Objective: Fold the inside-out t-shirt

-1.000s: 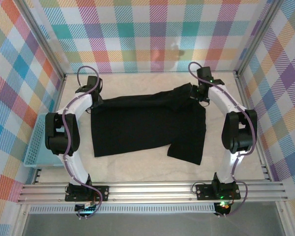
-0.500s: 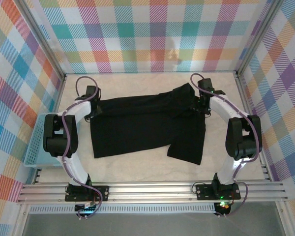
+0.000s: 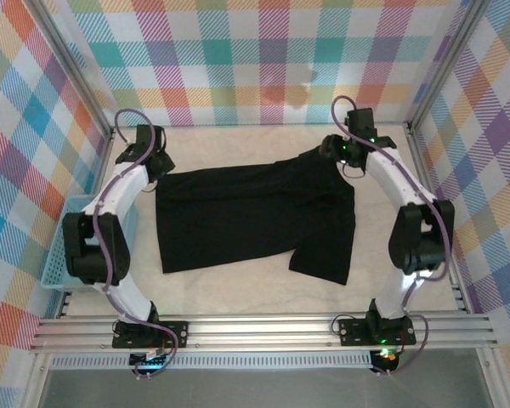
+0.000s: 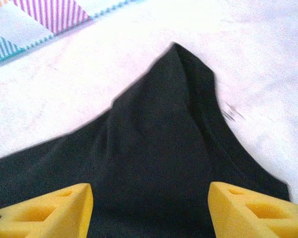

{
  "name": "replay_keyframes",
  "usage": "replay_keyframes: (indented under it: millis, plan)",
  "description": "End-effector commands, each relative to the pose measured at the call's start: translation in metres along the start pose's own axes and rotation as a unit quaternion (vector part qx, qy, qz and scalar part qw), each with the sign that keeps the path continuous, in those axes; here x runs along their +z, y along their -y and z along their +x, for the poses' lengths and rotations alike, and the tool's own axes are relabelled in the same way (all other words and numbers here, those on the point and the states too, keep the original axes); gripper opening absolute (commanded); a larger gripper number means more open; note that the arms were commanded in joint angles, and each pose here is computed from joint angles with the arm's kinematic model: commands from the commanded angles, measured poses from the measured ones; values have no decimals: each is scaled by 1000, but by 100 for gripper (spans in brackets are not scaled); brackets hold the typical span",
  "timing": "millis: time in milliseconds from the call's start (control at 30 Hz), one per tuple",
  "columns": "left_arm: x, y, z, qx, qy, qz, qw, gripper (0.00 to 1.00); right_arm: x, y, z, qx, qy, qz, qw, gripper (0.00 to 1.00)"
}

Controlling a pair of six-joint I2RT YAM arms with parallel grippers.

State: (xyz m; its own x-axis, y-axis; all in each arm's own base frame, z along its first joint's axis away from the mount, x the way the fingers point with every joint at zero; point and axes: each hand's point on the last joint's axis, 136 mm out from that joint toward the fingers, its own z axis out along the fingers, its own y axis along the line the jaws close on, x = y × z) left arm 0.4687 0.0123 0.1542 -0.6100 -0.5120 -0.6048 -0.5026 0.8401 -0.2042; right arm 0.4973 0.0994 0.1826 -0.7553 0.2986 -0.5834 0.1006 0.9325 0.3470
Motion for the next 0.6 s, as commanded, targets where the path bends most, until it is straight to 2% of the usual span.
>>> replay_keyframes:
  millis: [0,133,233,400,567]
  plan:
    - [35,19,26,-4,-64,28,998,50,39,-27,-2,-17,-25,-63,998,61]
    - [67,23,32,-1,-86,26,996,51,82,-42,-7,-18,-45,-100,994,59]
    - [89,16,40,-6,-104,16,994,51,110,-35,-5,-16,-65,-86,994,58]
    - [113,-20,57,-46,-129,-34,990,52,147,21,10,67,-111,0,992,56]
    - [124,-56,76,-102,-149,-66,981,54,160,71,27,147,-140,49,978,53]
